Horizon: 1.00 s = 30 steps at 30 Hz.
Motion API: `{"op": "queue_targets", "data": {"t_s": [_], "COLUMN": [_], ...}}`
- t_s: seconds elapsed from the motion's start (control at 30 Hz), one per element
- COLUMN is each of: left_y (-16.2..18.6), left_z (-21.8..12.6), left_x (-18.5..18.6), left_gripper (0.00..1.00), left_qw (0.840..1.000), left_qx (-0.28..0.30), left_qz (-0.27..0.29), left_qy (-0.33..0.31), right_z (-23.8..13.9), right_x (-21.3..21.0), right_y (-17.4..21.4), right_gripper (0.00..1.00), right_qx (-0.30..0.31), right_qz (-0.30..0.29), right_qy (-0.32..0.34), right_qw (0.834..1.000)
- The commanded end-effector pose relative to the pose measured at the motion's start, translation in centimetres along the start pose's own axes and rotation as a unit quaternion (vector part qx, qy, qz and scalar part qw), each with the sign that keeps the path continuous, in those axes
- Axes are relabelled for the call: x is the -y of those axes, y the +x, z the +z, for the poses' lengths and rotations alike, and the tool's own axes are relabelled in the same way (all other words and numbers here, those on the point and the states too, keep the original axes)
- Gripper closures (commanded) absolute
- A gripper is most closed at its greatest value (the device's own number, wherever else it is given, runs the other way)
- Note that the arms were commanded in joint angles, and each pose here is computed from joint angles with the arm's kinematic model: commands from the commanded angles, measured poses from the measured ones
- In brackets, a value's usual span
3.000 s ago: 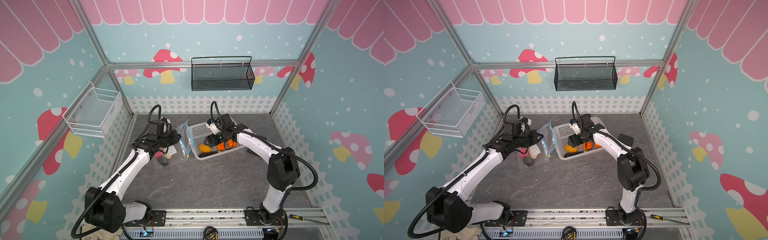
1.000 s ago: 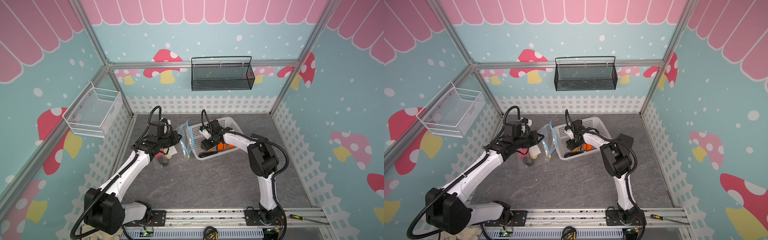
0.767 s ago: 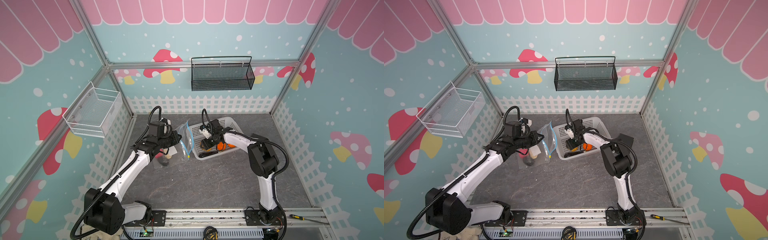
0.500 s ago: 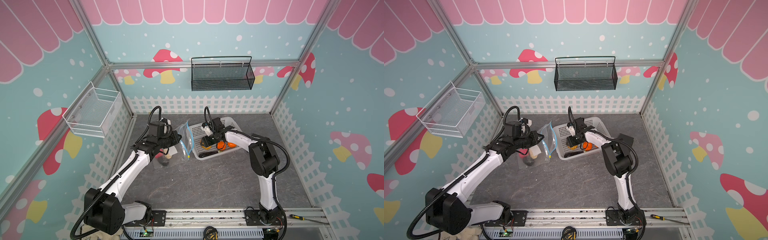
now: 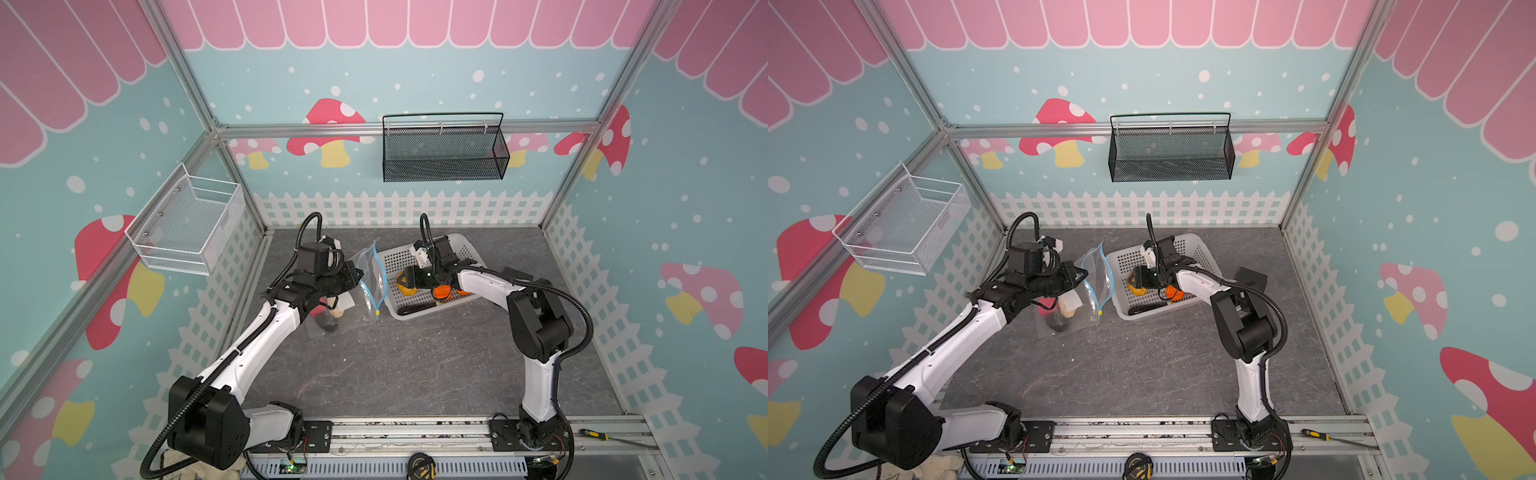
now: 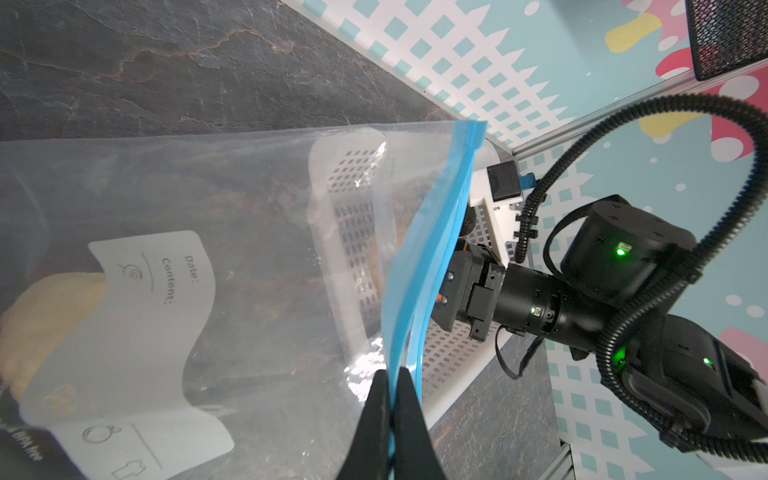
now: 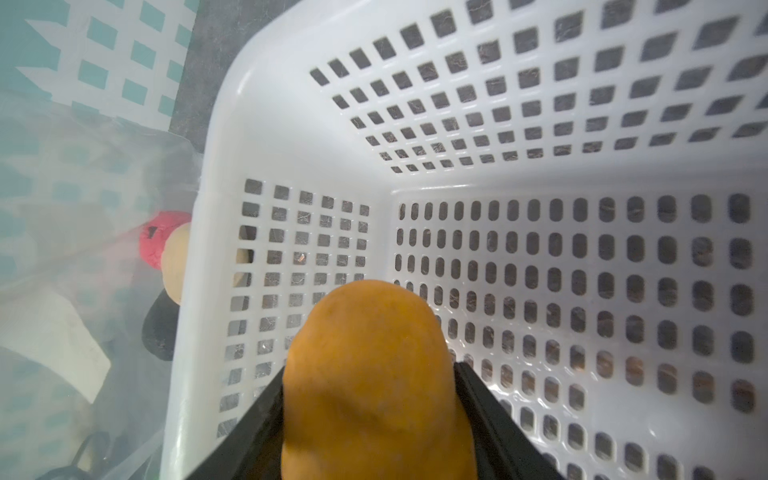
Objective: Place the food in the zip-top bag and seal the zipper
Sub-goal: 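Lift the yellow-orange piece and carry it into the bag opening with the right gripper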
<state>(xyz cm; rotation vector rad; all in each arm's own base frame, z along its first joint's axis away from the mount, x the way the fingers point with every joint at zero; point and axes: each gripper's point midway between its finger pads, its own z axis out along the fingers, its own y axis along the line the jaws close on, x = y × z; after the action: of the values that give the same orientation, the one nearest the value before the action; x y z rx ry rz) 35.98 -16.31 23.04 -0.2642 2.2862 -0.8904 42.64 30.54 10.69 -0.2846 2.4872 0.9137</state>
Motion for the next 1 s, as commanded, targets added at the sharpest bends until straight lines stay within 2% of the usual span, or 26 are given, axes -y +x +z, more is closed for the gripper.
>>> {"op": "queue_targets", "data": {"t_s": [0.0,0.27,0.43,0.73,0.97], "left_y": [-0.7,-1.0,-1.1,-1.5,-1.6], "left_z": [-0.5,-1.8,-2.8,-3.5,-3.4], "left_x": [0.6,1.4,1.7,2.6,2.9], "left_gripper": [1.00,1.00,1.00,1.00,1.00], "left_qw": [1.000,1.000,1.000,1.000,1.000], "left_qx": [0.014,0.013,0.015,0.020,0.019], "left_qz": [0.002,0.002,0.004,0.010,0.011], "left_qy": [0.002,-0.008,-0.017,-0.017,-0.015], "right_z": [-4.0,-8.5,-10.0,-10.6,-9.8], "right_x": [-2.8,-7.4,-11.3,-16.1,-18.2], "right_y": [-2.8,-3.9,-4.2,-4.7,-4.3], "right_gripper": [0.42,0.42,0.40,0.40,0.41], "right_qx": [0.056,0.093,0.105,0.114,0.110], "right_qz": [0.002,-0.008,-0.043,-0.069,-0.079], "right_qy": [-0.030,-0.083,-0.118,-0.157,-0.174], "right_qw": [0.998,0.992,0.987,0.979,0.975]}}
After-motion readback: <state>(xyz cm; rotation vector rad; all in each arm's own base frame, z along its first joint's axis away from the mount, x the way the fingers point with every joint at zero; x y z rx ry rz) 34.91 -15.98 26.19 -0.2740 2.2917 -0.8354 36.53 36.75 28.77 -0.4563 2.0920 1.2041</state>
